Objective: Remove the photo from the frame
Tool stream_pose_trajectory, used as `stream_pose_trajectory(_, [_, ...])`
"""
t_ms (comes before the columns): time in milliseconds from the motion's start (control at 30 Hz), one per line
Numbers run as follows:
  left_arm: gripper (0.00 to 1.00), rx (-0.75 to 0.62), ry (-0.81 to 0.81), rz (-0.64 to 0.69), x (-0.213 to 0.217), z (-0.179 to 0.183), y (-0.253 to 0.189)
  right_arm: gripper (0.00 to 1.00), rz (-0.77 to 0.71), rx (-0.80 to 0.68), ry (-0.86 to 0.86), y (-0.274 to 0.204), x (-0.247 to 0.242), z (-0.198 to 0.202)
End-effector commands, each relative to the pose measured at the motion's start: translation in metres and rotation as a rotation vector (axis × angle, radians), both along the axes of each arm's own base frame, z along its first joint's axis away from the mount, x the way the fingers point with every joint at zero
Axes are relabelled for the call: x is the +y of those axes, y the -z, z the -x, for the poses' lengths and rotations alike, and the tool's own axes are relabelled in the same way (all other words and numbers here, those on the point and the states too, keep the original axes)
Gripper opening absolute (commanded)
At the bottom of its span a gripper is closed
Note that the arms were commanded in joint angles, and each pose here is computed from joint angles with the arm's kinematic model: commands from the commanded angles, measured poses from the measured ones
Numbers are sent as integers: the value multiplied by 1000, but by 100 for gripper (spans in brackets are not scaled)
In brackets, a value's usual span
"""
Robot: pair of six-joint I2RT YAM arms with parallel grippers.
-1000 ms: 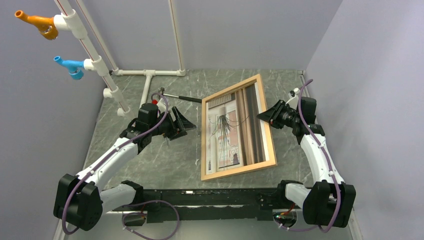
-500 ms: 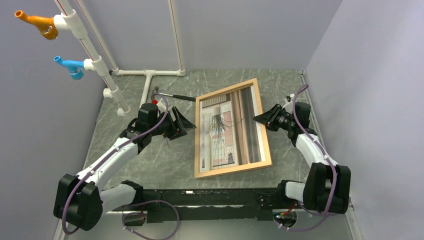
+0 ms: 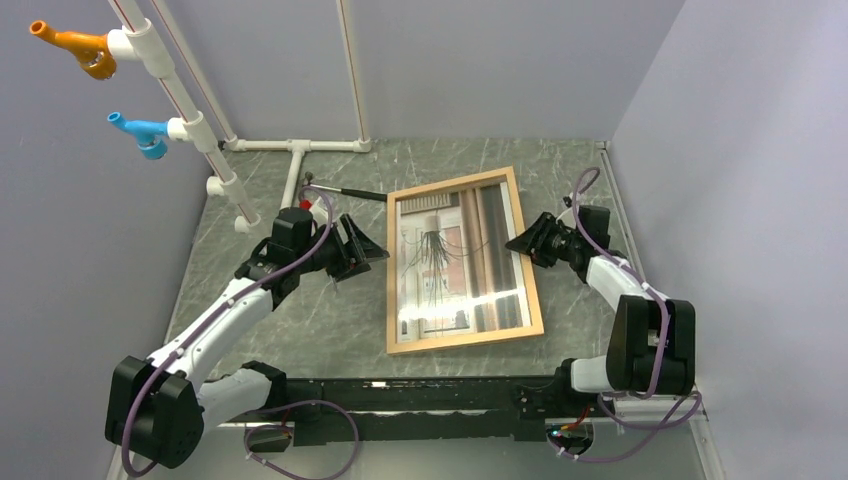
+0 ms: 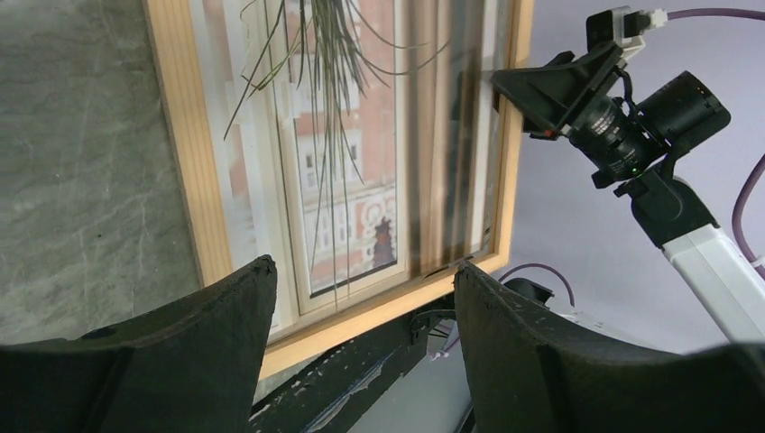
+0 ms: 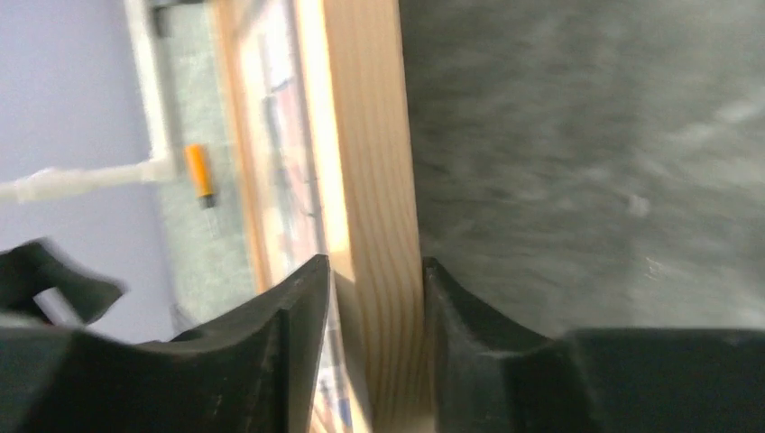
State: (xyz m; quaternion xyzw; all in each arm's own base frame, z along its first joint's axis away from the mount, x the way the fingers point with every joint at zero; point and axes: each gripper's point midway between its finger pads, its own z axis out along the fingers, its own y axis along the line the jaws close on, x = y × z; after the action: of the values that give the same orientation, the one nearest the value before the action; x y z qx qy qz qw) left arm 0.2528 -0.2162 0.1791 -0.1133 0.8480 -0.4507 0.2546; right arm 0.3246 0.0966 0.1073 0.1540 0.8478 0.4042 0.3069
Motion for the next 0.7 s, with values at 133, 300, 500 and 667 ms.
stream_pose_trajectory(133, [76,-48,-1,-33,6,-1,2,76,509,263,175,49,-67,19])
stream_pose_trajectory(300, [77,-91,8,-104,11,-9,11,91,648,154,202,17,-63,5])
stream_pose_trajectory(500, [78,-139,-71,-289,28,-51,19,95,643,-20,69,-24,-6,-2])
stream_pose_trajectory(667, [80,-99,-218,-413,41,-112,27,99,534,-126,-37,-50,40,9])
